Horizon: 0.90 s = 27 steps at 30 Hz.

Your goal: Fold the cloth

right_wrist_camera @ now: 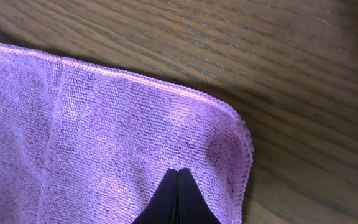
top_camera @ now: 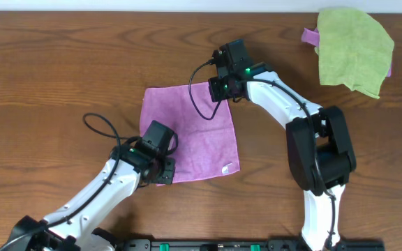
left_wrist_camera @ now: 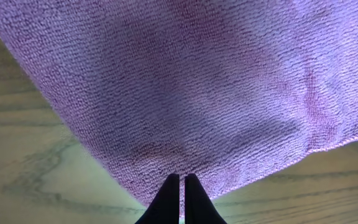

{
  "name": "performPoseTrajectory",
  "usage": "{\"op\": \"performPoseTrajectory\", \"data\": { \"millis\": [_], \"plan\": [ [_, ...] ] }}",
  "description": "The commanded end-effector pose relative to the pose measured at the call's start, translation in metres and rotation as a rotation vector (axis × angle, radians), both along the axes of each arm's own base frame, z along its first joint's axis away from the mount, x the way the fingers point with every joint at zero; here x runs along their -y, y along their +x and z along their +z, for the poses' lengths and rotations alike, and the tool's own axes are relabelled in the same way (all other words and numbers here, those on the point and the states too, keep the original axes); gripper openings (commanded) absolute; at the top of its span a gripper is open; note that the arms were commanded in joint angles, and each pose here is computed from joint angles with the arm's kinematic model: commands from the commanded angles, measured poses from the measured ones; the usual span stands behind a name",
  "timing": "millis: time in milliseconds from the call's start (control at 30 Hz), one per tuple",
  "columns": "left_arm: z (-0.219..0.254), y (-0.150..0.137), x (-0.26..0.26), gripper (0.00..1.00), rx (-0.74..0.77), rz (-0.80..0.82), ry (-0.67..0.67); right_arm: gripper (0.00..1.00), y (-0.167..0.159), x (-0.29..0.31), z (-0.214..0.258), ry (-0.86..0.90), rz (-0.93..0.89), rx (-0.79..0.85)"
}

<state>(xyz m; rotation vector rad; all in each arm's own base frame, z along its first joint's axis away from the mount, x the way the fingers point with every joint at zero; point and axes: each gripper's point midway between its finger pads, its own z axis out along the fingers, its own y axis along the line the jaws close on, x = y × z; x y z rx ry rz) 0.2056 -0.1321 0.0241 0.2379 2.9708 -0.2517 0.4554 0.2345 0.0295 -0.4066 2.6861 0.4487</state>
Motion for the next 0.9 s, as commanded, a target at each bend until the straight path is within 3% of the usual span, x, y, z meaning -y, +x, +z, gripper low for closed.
{"op": "performPoseTrajectory", "data": {
  "millis": [0,467,867],
  "plan": [
    [-0.01,-0.009,-0.009,0.06,-0.018,0.025,0.028,0.01,0.003,-0.006,0.0,0.016,0.021,0.004],
    [-0.014,0.003,-0.008,0.06,0.049,0.029,0.023,0.01,-0.011,-0.024,-0.028,0.01,0.053,-0.052],
    [-0.027,0.005,-0.021,0.06,0.018,0.046,0.073,0.01,-0.005,0.002,-0.038,-0.046,-0.022,-0.075]
  ]
}}
